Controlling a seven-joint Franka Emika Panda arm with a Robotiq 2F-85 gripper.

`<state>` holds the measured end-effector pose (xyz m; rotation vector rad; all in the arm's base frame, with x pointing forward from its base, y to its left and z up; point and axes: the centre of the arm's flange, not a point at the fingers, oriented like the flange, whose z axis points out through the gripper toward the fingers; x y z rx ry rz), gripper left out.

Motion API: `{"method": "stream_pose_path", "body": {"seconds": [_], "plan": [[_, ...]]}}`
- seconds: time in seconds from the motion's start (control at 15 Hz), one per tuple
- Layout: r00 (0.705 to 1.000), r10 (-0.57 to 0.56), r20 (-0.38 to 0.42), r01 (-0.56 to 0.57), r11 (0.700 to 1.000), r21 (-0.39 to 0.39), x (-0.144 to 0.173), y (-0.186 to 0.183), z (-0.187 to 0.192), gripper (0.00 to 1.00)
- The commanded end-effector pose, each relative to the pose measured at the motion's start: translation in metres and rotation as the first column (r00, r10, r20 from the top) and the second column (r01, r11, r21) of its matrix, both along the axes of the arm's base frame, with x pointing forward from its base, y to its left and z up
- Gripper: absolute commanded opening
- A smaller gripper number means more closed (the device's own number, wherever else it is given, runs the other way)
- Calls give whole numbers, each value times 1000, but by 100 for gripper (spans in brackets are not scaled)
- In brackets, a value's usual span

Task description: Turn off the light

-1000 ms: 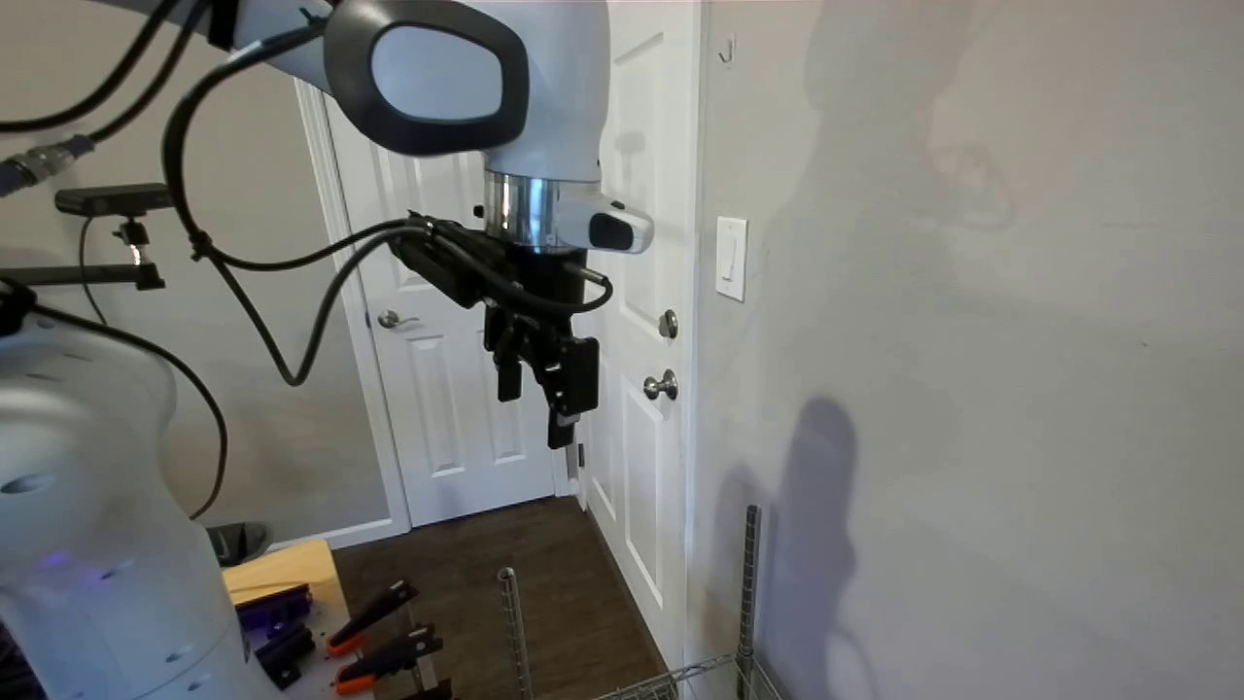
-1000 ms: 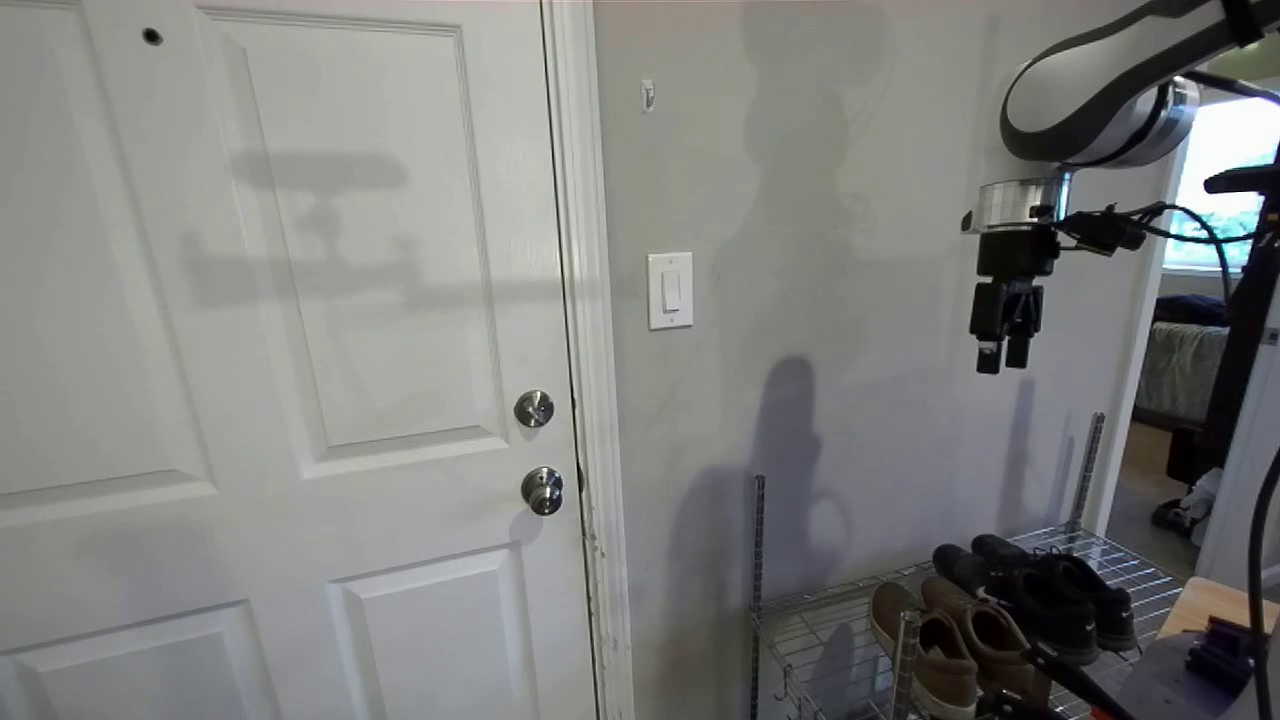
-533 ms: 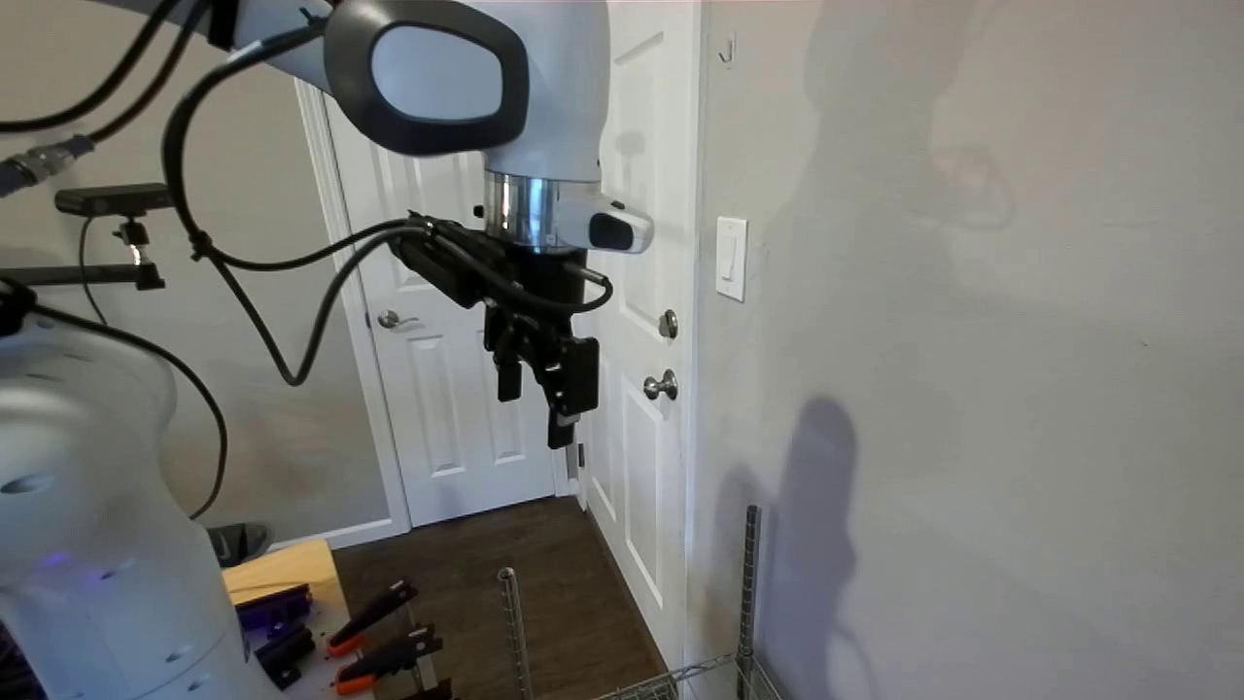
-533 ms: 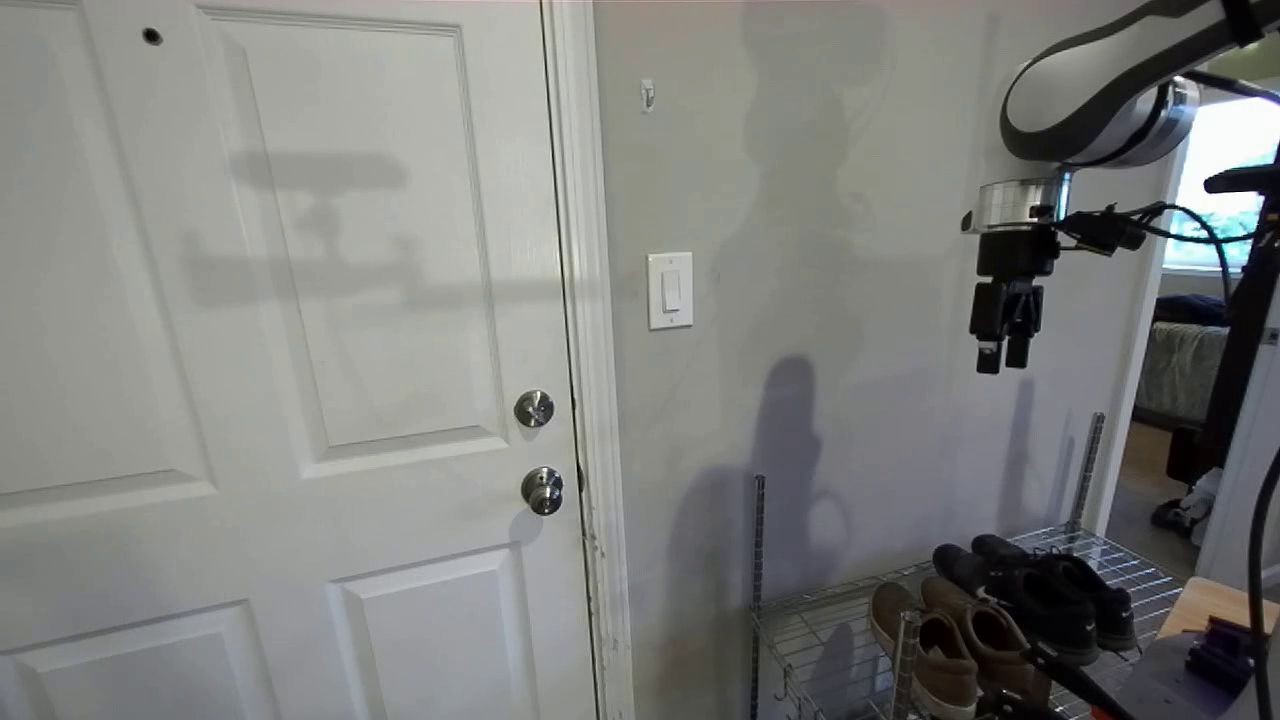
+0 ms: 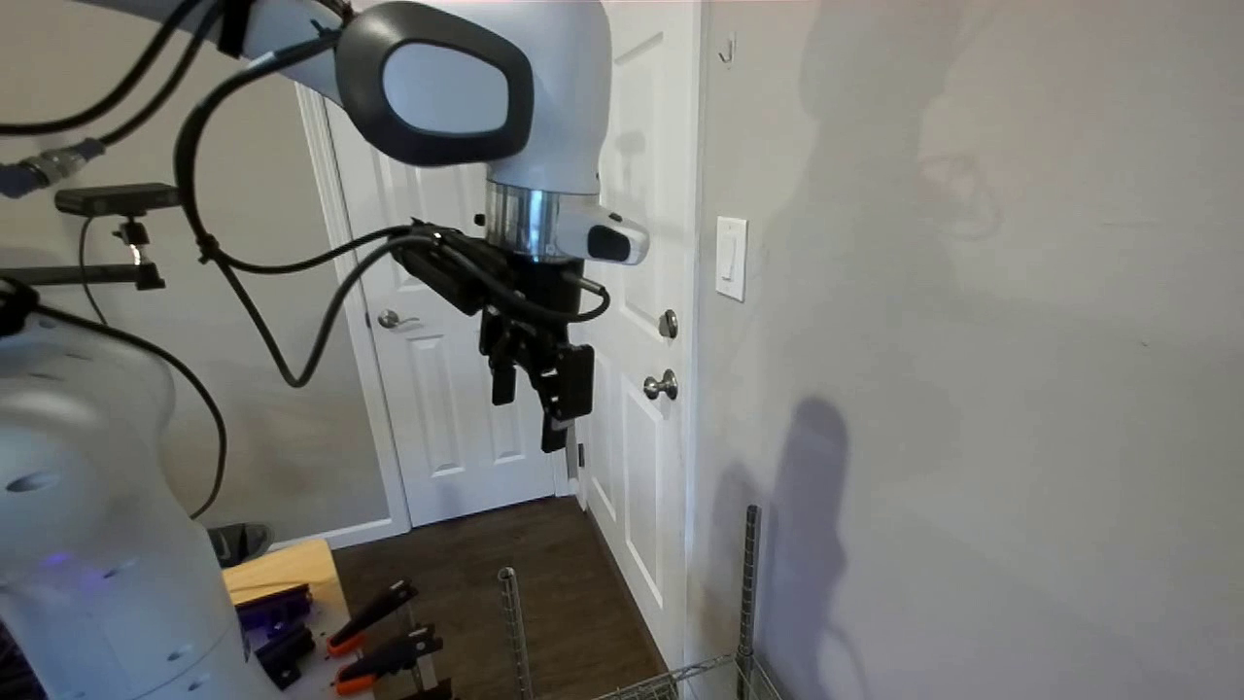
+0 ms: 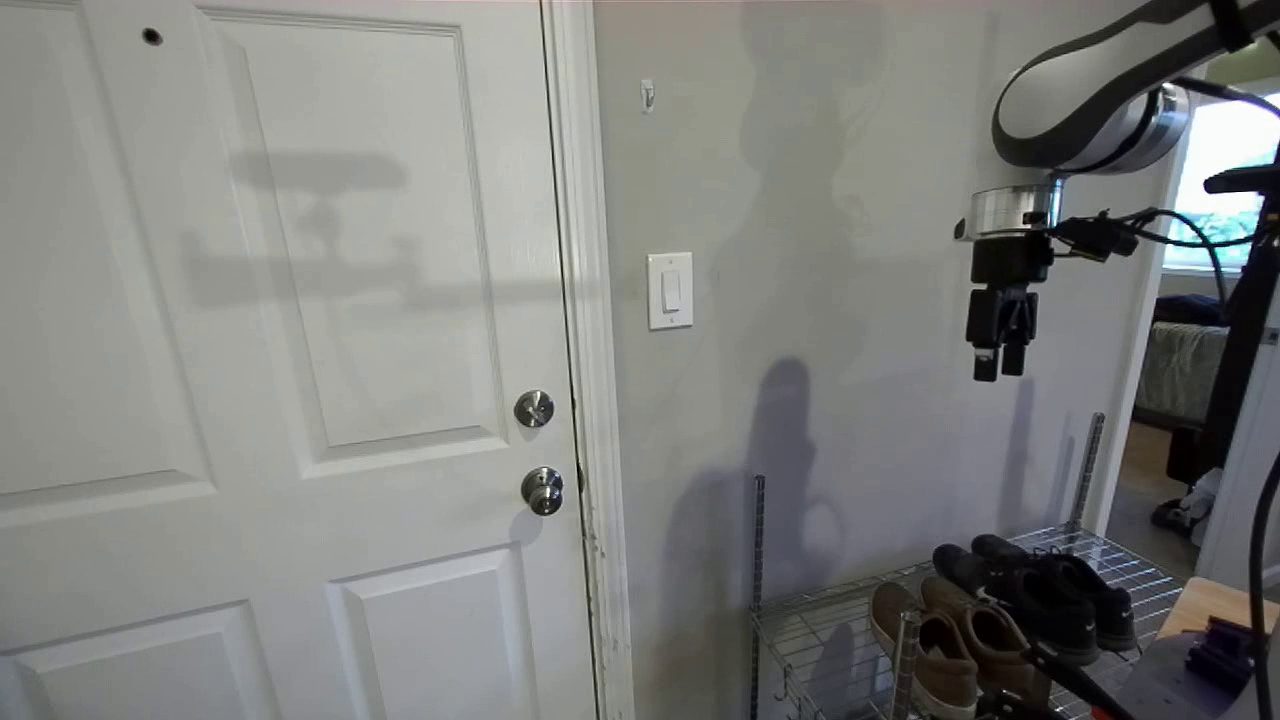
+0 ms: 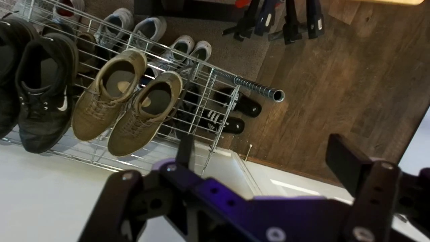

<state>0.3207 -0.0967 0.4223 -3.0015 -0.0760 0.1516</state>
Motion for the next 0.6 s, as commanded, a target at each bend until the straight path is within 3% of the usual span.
{"method": "stream_pose_path", "body": {"seconds": [0.0, 0.2, 0.4, 0.53], "plan": [[986, 123, -115, -115, 990, 76, 6, 34, -27, 100], [960, 207, -189, -192, 977, 95, 14, 66, -45, 100], [944, 241, -227, -234, 971, 58, 36, 97, -63, 100], [941, 272, -201, -276, 961, 11, 51, 113, -75, 100]]}}
